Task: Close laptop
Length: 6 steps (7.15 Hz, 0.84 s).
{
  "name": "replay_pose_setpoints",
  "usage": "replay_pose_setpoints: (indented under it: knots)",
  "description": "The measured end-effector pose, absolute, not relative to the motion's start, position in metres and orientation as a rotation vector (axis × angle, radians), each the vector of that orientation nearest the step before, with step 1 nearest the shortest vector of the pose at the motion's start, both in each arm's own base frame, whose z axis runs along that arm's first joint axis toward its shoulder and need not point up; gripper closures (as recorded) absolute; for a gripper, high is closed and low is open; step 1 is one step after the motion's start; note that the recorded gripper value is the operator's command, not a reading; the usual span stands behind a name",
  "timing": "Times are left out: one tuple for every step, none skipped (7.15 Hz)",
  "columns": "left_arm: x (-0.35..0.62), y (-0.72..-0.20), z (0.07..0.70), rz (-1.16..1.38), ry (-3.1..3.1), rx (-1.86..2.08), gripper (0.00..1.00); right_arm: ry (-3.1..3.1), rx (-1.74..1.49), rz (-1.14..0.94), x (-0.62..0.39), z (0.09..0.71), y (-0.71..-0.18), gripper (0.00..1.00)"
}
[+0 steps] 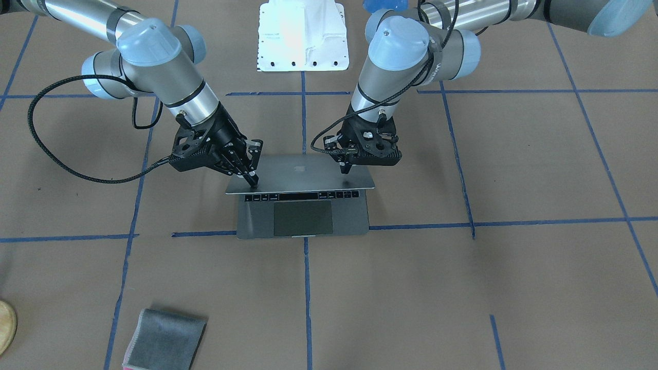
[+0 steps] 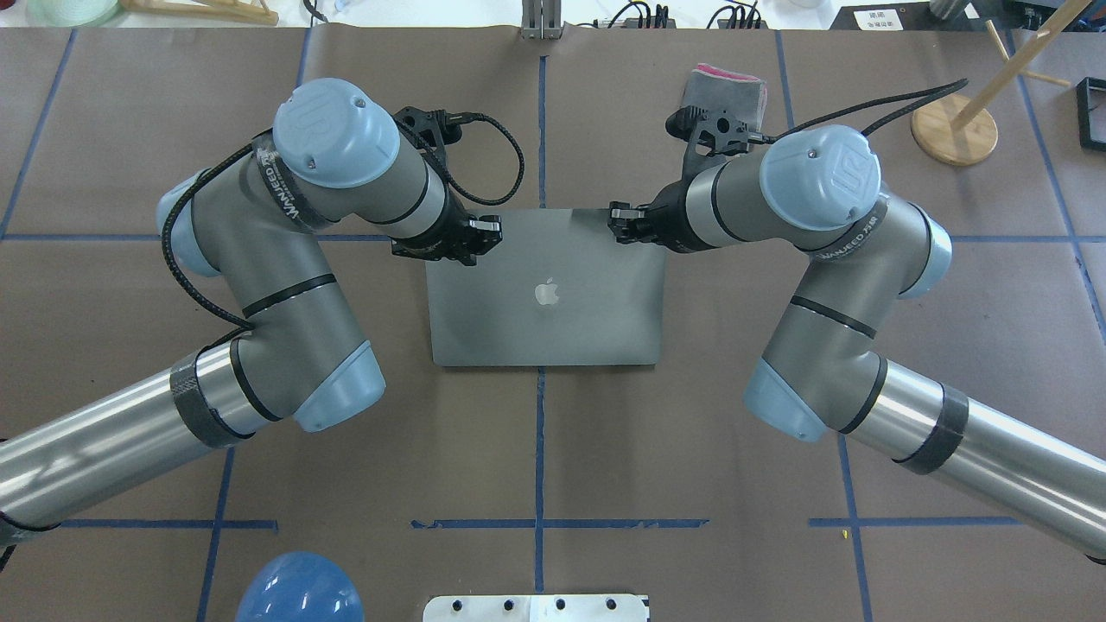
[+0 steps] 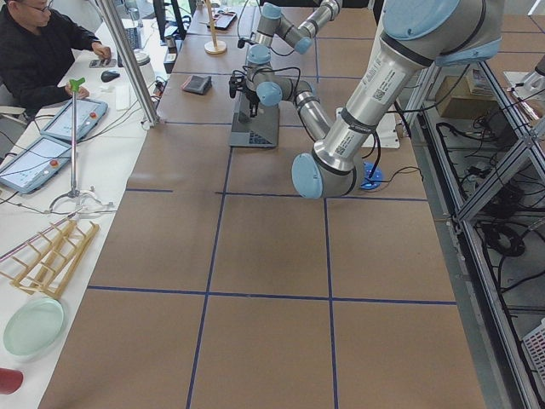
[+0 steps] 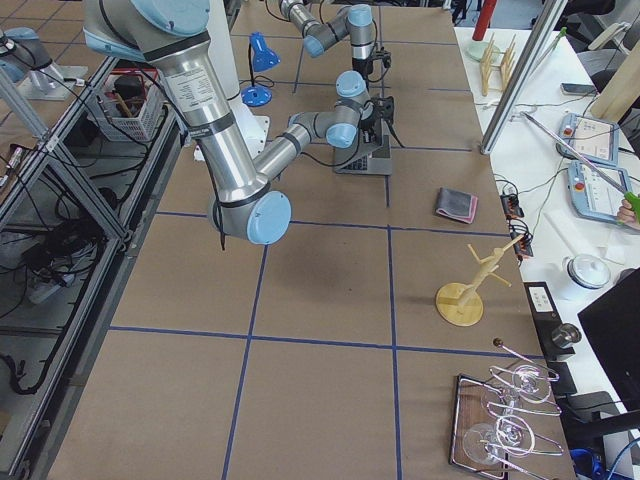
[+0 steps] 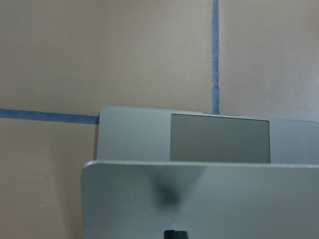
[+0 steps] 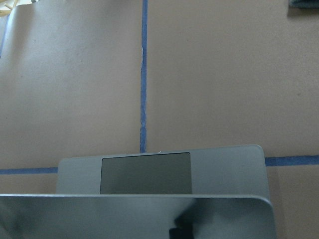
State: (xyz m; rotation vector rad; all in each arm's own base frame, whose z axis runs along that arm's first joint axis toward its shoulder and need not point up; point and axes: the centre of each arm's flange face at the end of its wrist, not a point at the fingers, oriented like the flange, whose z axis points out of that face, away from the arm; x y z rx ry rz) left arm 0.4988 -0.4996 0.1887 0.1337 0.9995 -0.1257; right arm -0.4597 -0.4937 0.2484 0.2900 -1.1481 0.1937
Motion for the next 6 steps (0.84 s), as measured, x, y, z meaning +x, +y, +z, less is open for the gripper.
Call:
replay_pose_setpoints:
  knots:
    - [0.508,-0.512,0.197,-0.13,0.999,0.137,1.0,-1.131,0.285,0.198,-0.47,0.251,-0.505,1.0]
    - [0.517,-0.524,0.206,-0.137,0.992,0.136,1.0,-1.114,0.277,0.201,-0.481,0.254,-0.515,1.0]
    - [0.525,-0.533,0.213,-0.141,0.986,0.134,1.0,-1.099,0.269,0.204,-0.488,0.258,-0.521,1.0]
    - [0.533,-0.54,0.221,-0.143,0.985,0.133,1.0,-1.089,0.26,0.207,-0.492,0.263,-0.526,0.99]
    - [0.539,-0.546,0.231,-0.145,0.98,0.131,1.0,-1.092,0.245,0.205,-0.488,0.264,-0.532,0.99]
    - [0.545,-0.551,0.241,-0.148,0.974,0.127,1.0,-1.103,0.227,0.203,-0.479,0.262,-0.539,0.99]
